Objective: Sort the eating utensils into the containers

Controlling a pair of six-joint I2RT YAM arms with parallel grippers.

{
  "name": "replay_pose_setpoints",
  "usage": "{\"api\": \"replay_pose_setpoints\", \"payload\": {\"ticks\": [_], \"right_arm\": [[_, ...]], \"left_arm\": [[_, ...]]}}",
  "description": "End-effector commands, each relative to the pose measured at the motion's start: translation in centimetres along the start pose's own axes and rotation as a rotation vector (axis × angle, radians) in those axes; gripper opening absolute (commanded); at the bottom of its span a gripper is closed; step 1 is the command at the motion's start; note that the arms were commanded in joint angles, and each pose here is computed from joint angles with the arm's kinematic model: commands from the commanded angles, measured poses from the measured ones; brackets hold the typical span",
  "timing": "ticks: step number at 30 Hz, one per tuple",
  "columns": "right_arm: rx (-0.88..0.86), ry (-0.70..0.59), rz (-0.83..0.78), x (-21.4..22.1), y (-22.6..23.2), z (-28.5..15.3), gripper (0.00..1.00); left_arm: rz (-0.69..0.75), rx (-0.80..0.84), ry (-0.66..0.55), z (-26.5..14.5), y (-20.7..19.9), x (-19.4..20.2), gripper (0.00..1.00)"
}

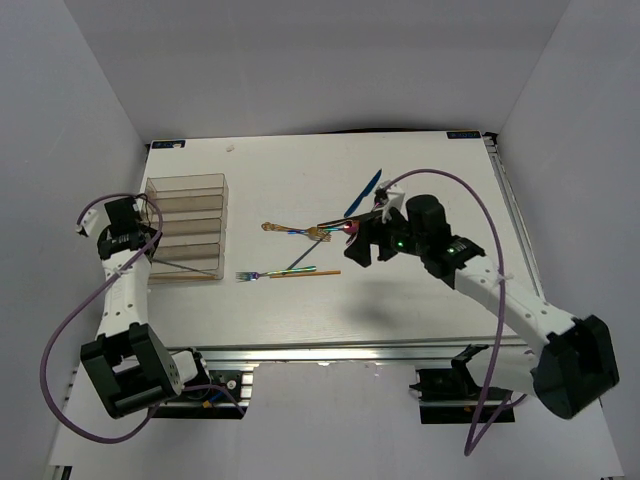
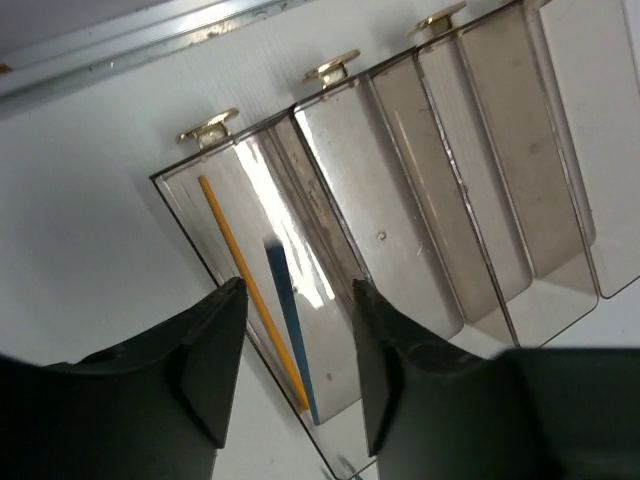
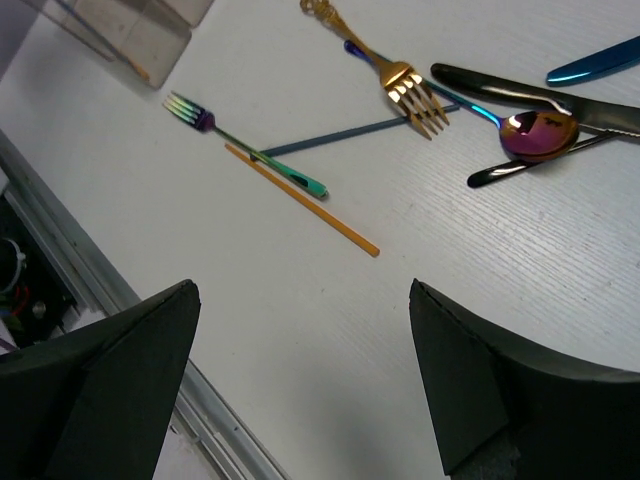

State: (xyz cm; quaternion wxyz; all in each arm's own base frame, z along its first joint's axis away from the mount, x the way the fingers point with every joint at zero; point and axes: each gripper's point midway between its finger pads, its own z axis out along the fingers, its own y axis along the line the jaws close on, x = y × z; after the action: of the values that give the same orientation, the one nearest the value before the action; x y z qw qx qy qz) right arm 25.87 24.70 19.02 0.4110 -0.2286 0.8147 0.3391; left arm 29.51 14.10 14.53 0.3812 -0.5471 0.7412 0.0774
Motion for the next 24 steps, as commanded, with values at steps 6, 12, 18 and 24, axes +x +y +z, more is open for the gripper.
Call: {"api": "replay_pose_setpoints", "payload": {"ticks": [6,12,18,24], "right_arm": [[-0.013,0.327,-0.442,4.9,1.7,7.6,0.89],[0.002,0.512,-0.567,9.1,-0.2,11.1,0.82],[-0.031,0.62,-0.601,12.1,-1.0,12.9,0.56],[-0.075,0.66,-0.636,14.1,-1.0,13.5,0.43]], "left_arm": [[-0.039,0.099,-0.059,-3.3,-0.4,-1.4,0.84],[0.036,0.185,-0.124,-7.4,-0.9,-3.7,0.98],[0.132,0.377,-0.161,-10.4,-2.0,-3.1,0.98],[0.166,0.403,-0.118,-9.8,-1.6,-1.2,0.98]]}}
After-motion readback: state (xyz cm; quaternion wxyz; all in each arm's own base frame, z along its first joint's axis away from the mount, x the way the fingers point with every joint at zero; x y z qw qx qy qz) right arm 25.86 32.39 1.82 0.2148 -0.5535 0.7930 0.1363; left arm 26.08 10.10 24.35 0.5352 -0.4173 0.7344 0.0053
